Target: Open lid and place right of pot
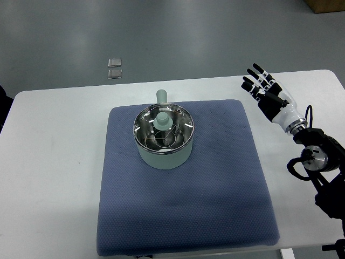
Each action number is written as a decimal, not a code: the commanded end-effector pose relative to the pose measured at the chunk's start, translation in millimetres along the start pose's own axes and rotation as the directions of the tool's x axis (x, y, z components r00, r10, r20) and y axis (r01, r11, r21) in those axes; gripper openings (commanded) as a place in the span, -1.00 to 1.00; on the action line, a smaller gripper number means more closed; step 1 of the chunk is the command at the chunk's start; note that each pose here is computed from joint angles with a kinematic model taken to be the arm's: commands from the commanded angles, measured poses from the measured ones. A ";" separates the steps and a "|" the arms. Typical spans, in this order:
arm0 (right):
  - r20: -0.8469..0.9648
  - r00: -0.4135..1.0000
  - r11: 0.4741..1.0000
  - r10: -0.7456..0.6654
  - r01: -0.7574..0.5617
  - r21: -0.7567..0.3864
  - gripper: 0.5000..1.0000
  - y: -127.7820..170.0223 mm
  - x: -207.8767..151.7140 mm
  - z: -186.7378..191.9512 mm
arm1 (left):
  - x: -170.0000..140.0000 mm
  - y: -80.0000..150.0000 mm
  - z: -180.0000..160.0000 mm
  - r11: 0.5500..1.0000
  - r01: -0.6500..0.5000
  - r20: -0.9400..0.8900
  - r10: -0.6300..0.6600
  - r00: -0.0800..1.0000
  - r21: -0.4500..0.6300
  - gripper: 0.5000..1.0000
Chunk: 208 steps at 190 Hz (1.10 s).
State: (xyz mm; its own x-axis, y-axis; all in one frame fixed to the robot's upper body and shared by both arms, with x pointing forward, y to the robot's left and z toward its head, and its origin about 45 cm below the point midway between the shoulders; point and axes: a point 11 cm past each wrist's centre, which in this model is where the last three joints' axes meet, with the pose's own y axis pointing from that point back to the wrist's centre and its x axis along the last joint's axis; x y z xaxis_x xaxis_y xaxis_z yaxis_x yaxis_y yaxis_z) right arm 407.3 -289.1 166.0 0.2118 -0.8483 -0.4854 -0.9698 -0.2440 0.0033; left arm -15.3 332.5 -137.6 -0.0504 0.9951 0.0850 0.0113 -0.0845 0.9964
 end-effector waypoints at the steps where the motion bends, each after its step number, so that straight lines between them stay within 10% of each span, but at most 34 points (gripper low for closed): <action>1: 0.001 1.000 1.000 -0.001 0.001 0.009 0.72 0.0 -0.1 -1.0 | -1.9 0.0 0.4 1.000 0.007 -0.004 -0.007 1.000 -0.001 1.00; 208: -0.019 1.000 0.999 -0.021 0.022 0.033 0.72 -9.3 -5.8 -16.0 | 1.0 0.0 0.0 1.000 -0.003 0.000 0.003 1.000 0.001 1.00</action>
State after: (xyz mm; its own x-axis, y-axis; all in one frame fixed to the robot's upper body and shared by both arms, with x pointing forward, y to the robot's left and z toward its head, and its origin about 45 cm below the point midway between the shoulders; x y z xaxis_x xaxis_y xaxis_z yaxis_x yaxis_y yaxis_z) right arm 416.7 -288.2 181.9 0.2356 -0.8496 -0.4719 -0.9680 -0.2483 -0.0363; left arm -15.3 333.5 -137.5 -0.0499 0.9949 0.0878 0.0127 -0.0872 0.9961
